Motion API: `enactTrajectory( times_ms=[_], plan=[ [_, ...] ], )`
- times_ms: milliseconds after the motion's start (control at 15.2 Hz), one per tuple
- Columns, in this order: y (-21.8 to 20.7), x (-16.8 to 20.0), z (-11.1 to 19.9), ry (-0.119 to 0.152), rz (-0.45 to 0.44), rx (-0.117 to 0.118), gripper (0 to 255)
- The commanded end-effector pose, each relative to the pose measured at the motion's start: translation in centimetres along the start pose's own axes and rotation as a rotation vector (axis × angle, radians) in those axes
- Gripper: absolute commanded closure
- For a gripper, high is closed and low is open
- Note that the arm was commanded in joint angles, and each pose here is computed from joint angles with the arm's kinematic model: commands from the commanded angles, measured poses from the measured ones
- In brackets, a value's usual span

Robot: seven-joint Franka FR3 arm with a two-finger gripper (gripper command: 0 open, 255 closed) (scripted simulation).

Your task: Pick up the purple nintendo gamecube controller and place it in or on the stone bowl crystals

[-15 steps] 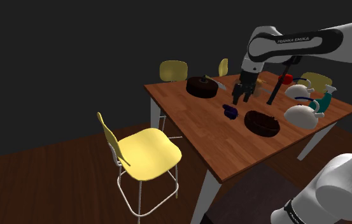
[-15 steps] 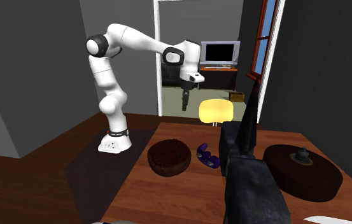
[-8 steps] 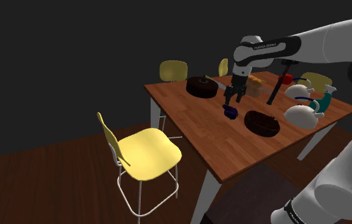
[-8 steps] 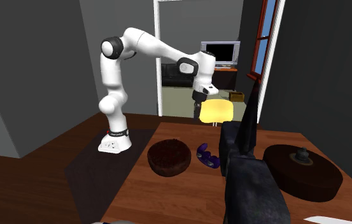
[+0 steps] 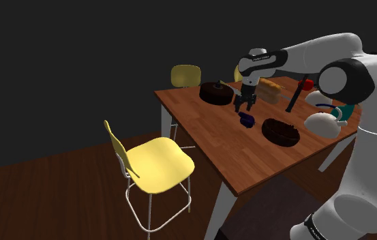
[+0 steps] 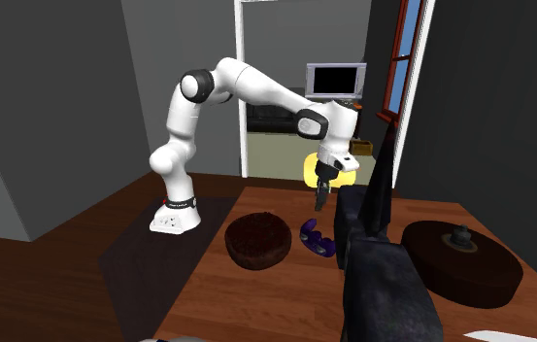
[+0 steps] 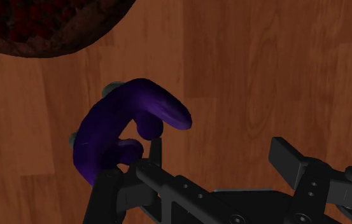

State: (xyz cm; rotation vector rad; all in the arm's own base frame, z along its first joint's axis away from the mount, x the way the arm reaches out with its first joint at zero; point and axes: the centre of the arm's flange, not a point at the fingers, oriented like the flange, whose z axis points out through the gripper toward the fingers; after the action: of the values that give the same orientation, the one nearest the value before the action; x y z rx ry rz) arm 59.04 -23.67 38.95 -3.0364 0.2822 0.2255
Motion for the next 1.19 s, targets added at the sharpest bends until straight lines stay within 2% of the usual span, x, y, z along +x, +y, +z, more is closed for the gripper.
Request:
enactTrajectory(
  times_ms=[0,528,990,1056,1122],
  plan=[
    [0.9,1.8,0.8,-0.006,0.013,0.001,0],
    [0.9,1.8,4.8,-0.006,0.013,0.001,0],
    [0.9,1.8,4.8,-0.006,0.013,0.001,0],
    [0.9,1.8,4.8,-0.006,0.013,0.001,255],
    [0.9,1.8,4.8,-0.006,0.013,0.001,255]
  ],
)
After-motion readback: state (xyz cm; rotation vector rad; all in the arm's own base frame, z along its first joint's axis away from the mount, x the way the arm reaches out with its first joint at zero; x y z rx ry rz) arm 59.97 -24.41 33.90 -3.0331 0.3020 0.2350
